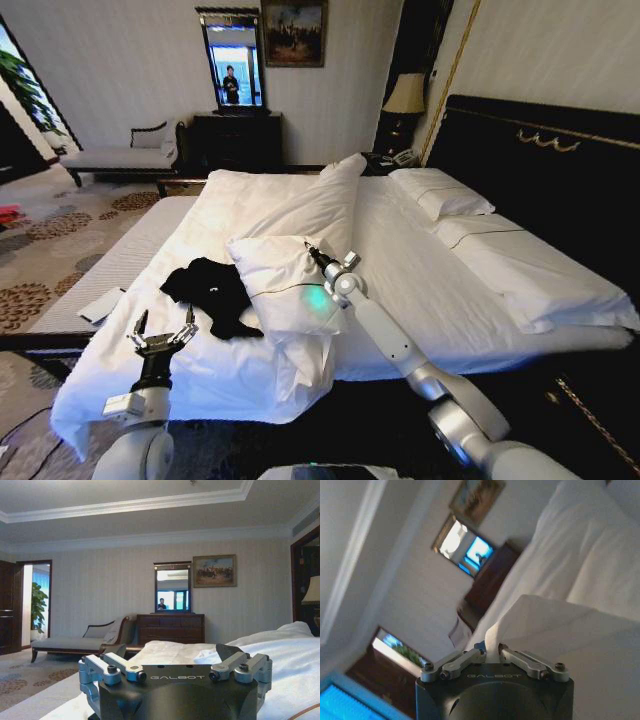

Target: Fold the clothes on the bed.

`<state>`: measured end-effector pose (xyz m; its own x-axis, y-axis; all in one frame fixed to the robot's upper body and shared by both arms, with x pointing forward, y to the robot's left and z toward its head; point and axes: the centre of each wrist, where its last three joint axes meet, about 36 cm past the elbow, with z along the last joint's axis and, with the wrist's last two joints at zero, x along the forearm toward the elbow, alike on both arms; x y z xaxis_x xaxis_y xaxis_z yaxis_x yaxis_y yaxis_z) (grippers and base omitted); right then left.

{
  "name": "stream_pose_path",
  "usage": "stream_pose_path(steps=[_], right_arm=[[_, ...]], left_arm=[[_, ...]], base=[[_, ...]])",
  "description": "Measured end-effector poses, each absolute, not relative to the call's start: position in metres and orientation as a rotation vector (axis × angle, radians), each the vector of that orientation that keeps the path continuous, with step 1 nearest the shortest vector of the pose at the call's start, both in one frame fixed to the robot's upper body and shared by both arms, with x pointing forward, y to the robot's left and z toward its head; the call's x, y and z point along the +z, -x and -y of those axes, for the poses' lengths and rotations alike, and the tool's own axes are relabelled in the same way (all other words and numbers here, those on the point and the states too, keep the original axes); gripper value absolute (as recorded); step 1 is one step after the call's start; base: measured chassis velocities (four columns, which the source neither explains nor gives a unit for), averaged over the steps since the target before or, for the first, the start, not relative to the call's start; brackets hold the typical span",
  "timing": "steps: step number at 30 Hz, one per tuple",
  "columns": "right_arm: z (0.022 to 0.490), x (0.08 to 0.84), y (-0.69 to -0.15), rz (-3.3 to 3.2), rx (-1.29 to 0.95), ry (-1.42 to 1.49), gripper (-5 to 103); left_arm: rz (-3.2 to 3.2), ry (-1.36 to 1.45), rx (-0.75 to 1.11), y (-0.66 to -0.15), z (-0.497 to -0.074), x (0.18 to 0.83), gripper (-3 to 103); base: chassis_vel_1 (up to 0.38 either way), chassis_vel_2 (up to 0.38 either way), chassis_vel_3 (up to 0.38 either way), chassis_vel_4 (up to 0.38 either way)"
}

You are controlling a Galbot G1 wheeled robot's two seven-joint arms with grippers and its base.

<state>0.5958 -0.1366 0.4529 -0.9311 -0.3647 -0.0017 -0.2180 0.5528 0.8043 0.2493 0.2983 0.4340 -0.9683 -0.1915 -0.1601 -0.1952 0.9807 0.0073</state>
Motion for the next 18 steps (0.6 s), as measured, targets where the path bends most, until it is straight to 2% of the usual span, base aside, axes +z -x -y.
stream_pose_path(steps=[11,18], right_arm=[[0.19,0.468,-0.546,2.733,-1.504,-0.404,0],[0.231,0.473,-0.492,2.789,-1.606,-0.277,0]], left_arm=[[-2.961,0.269,0.018,-0.253,-0.294,0.435,100],[-2.949,0.256,0.014,-0.253,-0.291,0.44,100]], base=[[0.0,0.0,0.0,0.0],[0.0,0.0,0.0,0.0]])
